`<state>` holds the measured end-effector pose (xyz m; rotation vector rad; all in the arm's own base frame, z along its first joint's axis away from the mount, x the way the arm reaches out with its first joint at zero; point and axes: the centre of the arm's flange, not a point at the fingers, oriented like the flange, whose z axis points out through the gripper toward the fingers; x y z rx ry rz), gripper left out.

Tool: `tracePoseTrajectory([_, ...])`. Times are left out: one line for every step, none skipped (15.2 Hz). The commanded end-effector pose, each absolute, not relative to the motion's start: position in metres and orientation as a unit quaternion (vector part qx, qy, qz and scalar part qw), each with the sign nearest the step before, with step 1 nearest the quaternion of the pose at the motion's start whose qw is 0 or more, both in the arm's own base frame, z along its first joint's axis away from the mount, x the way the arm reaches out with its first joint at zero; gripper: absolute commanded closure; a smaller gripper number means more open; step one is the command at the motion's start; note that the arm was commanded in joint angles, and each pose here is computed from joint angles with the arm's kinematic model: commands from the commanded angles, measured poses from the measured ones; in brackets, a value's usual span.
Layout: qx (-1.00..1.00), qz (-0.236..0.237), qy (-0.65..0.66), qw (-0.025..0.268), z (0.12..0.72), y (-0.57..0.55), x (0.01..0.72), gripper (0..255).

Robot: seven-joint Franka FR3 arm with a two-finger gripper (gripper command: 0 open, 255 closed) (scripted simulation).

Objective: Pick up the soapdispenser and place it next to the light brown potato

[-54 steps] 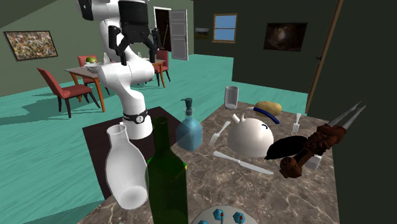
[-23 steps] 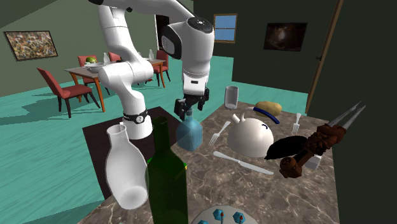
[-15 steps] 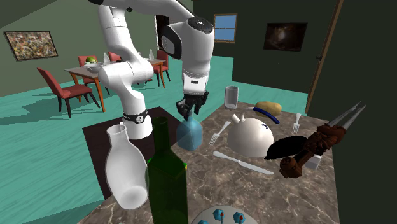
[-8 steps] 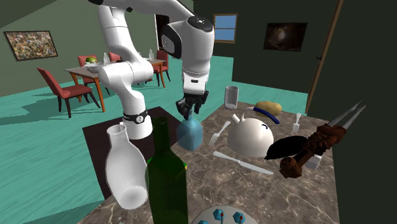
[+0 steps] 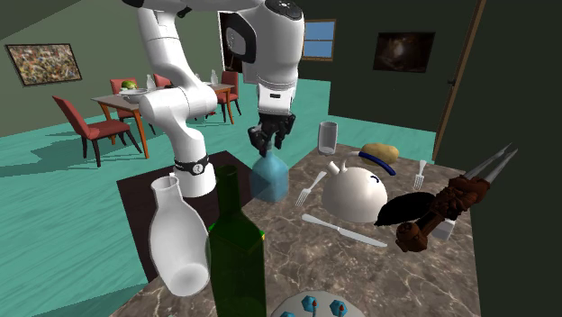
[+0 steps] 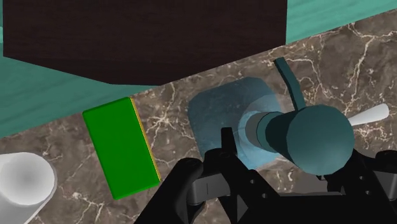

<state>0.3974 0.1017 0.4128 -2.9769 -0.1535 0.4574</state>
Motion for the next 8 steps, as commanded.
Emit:
tracePoseTrajectory([-0.985, 0.151, -0.051, 0.063, 0.423, 0.102, 0.397, 255])
tracePoseTrajectory([-0.985, 0.151, -0.051, 0.063, 0.428, 0.102, 0.397, 255])
tracePoseTrajectory([-0.985, 0.151, -0.051, 0.063, 0.434, 0.102, 0.397, 255])
tracePoseTrajectory([-0.985, 0.151, -0.051, 0.063, 0.439, 0.102, 0.397, 255])
tracePoseTrajectory([-0.985, 0.151, -0.051, 0.063, 0.444, 0.102, 0.397, 255])
tracePoseTrajectory([-0.985, 0.151, -0.051, 0.063, 0.449, 0.102, 0.397, 255])
tracePoseTrajectory([-0.985, 0.151, -0.051, 0.063, 0.455, 0.102, 0.397, 255])
tracePoseTrajectory([-0.985, 0.151, -0.051, 0.063, 0.46, 0.102, 0.397, 255])
